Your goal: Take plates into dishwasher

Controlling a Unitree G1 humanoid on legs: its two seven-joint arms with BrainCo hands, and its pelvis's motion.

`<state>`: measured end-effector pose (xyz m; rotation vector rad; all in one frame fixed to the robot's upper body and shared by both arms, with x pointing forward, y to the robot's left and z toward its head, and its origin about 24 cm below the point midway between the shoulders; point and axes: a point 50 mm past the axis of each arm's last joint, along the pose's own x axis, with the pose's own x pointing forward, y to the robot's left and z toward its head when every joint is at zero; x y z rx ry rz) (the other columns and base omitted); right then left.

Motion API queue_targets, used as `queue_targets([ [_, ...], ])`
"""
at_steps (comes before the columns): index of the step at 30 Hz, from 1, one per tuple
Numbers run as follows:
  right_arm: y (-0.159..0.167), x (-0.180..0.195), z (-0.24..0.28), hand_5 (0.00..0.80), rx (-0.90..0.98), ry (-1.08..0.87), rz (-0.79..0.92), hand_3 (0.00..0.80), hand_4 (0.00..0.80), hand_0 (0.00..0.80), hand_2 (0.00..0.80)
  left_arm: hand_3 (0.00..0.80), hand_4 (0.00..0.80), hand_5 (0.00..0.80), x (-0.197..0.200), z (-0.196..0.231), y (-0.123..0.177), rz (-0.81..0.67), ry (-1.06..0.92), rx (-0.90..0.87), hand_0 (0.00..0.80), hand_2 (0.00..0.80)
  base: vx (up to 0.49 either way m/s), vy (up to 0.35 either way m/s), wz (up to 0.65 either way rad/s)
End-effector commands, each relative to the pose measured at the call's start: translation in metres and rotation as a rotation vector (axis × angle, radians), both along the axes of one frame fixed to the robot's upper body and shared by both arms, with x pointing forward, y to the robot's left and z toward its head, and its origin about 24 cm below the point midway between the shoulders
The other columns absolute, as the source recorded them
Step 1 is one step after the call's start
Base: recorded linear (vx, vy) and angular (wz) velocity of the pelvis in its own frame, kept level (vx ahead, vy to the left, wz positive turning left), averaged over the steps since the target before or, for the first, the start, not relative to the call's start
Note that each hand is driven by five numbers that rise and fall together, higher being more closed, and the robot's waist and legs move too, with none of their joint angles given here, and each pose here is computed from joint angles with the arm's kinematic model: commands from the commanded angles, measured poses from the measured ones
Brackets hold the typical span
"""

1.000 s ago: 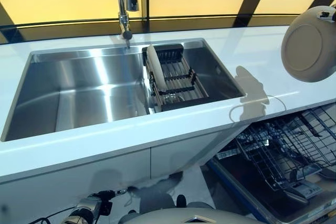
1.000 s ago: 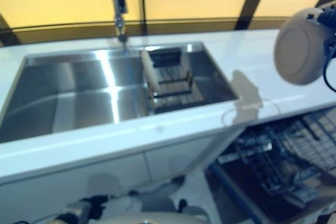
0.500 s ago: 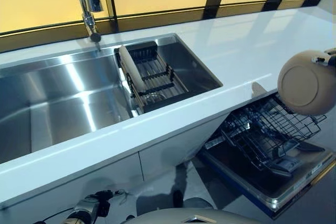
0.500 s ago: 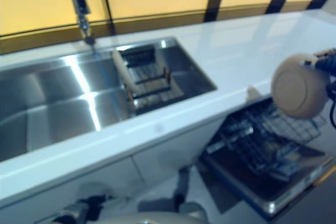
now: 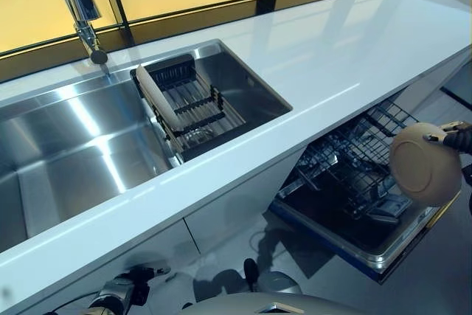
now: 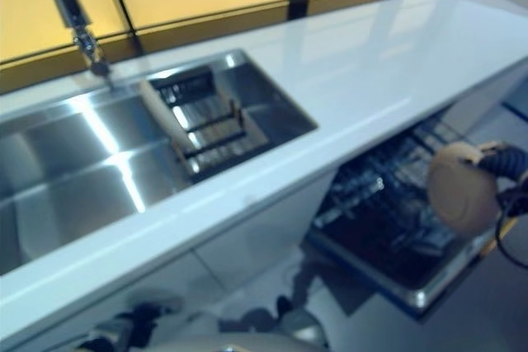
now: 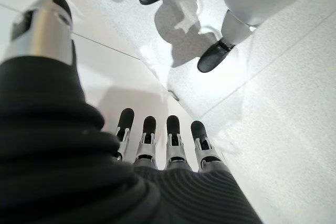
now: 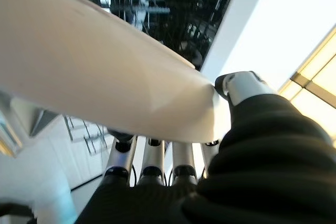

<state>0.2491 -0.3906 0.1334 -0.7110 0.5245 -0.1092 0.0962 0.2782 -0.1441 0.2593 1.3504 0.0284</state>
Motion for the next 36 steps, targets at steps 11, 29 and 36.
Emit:
queue_targets([
  [11,0.018,0.024,-0.011,0.800,-0.069,-0.117,-0.005,0.800,0.800,0.800,0.800,0.000,0.000,0.000,0.019,0.009,0.011,-0.063,-0.043,0.043,0.000,0.000,0.001,-0.052,0.03],
  [29,0.013,0.041,-0.001,0.800,-0.232,-0.103,0.017,0.800,0.800,0.800,0.800,0.000,0.000,0.000,0.024,0.011,0.008,-0.095,-0.046,0.054,0.000,0.000,-0.008,-0.062,0.07],
  [36,0.012,0.046,0.013,0.800,-0.333,-0.061,0.094,0.800,0.800,0.800,0.800,0.000,0.000,0.000,0.028,0.011,0.006,-0.092,-0.055,0.056,0.000,0.000,-0.030,-0.042,0.06],
])
